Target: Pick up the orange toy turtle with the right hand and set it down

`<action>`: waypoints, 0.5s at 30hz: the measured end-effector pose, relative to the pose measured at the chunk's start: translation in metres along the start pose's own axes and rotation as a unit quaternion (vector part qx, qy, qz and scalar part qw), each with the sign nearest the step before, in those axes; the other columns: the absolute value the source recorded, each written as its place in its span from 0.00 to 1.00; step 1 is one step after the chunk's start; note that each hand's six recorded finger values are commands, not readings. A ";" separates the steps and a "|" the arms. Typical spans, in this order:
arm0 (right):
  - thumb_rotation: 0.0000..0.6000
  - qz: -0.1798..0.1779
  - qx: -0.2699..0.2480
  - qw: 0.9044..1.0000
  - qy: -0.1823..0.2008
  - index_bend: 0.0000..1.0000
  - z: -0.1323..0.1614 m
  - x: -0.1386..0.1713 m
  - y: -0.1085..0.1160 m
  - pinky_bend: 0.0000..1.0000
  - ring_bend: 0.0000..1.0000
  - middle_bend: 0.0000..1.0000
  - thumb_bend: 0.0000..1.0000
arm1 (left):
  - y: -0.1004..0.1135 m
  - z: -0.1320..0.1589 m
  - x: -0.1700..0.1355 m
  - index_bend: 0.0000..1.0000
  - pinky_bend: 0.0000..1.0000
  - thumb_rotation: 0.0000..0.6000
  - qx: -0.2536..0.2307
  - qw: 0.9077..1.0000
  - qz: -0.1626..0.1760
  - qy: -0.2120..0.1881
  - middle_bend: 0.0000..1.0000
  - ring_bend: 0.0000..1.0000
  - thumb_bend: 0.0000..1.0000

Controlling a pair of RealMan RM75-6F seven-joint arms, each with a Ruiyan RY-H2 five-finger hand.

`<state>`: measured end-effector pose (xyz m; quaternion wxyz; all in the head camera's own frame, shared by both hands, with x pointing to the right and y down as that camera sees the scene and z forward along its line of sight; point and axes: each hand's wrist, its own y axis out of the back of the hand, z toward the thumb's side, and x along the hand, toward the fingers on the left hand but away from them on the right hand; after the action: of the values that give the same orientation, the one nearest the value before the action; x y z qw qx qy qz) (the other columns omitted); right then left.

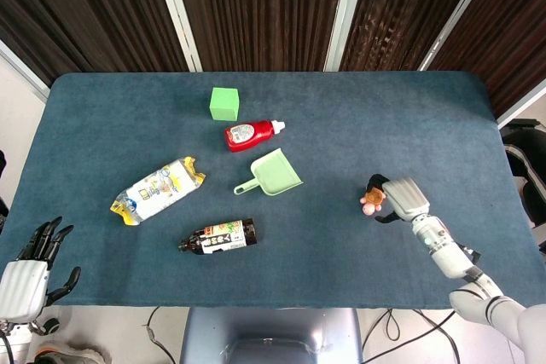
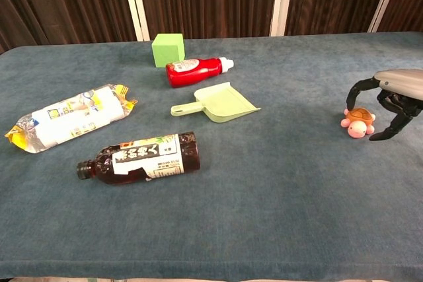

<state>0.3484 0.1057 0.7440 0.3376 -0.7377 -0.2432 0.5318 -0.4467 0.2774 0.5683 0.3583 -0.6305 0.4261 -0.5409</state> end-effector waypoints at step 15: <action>1.00 -0.005 0.002 1.000 -0.013 0.77 -0.009 -0.006 -0.009 0.89 0.91 0.60 0.88 | -0.001 -0.001 -0.001 0.15 0.33 1.00 -0.003 1.000 -0.003 0.001 0.05 0.07 0.35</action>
<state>0.3545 0.1048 0.7563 0.3390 -0.7283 -0.2504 0.5403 -0.4478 0.2784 0.5687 0.3541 -0.6324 0.4260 -0.5415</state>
